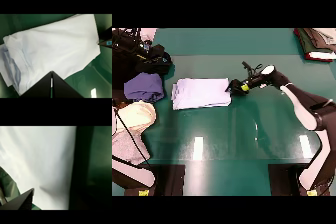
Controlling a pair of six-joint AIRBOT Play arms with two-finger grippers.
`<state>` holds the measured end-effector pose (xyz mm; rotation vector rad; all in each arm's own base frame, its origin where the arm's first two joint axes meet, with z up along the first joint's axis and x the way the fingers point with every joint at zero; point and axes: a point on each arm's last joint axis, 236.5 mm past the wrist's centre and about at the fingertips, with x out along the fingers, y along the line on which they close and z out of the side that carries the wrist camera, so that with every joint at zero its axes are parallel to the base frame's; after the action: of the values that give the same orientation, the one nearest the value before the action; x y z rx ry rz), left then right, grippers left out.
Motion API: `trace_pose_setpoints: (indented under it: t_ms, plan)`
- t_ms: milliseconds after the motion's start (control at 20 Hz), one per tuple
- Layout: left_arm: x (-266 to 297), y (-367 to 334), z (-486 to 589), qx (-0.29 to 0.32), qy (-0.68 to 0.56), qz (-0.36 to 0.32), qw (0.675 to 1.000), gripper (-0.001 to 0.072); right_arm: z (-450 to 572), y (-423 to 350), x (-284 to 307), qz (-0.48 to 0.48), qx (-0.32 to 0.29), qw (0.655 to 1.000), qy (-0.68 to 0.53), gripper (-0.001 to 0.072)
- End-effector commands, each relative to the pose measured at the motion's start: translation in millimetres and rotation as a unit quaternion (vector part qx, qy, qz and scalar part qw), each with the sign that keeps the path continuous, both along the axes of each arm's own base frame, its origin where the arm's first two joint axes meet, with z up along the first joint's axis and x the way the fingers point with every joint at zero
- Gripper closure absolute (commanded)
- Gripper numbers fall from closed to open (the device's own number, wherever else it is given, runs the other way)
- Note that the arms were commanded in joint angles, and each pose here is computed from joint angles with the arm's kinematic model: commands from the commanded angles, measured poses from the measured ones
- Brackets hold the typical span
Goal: Fold the shirts.
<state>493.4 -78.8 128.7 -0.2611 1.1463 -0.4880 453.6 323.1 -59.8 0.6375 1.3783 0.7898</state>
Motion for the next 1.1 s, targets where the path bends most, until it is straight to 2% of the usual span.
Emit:
trace_pose_setpoints:
  t_ms: [0, 50, 100, 150, 200, 250, 450, 700, 900, 1050]
  plan:
    - [-5, -3, 0, -0.004, 0.009, -0.007, 1.0, 0.0685, -5, 46, 1, 0.016, 0.023, 1.0, -0.005, 0.0127]
    - [-8, -3, -1, -0.004, 0.013, -0.01, 1.0, 0.0685, -3, 58, 4, 0.016, 0.026, 0.999, -0.013, 0.0143]
    - [-9, -3, -1, -0.004, 0.016, -0.011, 1.0, 0.0685, 0, 69, 8, 0.016, 0.028, 0.999, -0.028, 0.0196]
    - [-11, -3, -2, -0.004, 0.019, -0.013, 1.0, 0.0685, 5, 77, 12, 0.014, 0.031, 0.999, -0.041, 0.0326]
    - [-13, -3, -2, -0.004, 0.023, -0.016, 1.0, 0.0685, 9, 82, 14, 0.016, 0.03, 0.998, -0.055, 0.0568]
    - [-14, -4, -2, -0.003, 0.025, -0.017, 1.0, 0.0685, 14, 83, 18, 0.018, 0.029, 0.997, -0.069, 0.0695]
    - [-18, -6, -2, -0.008, 0.031, -0.023, 0.999, 0.0685, 47, 59, 25, 0.055, 0.005, 0.992, -0.109, 0.0697]
    - [-14, -35, 2, -0.013, 0.012, -0.042, 0.999, 0.0686, 84, -71, 27, 0.02, -0.112, 0.986, -0.119, 0.0698]
    - [-14, -84, 5, -0.009, -0.018, -0.085, 0.996, 0.0686, 109, -217, 9, -0.081, -0.206, 0.968, -0.115, 0.0698]
    - [-18, -108, 7, -0.012, -0.027, -0.104, 0.994, 0.0686, 122, -325, -19, -0.199, -0.242, 0.944, -0.105, 0.0698]
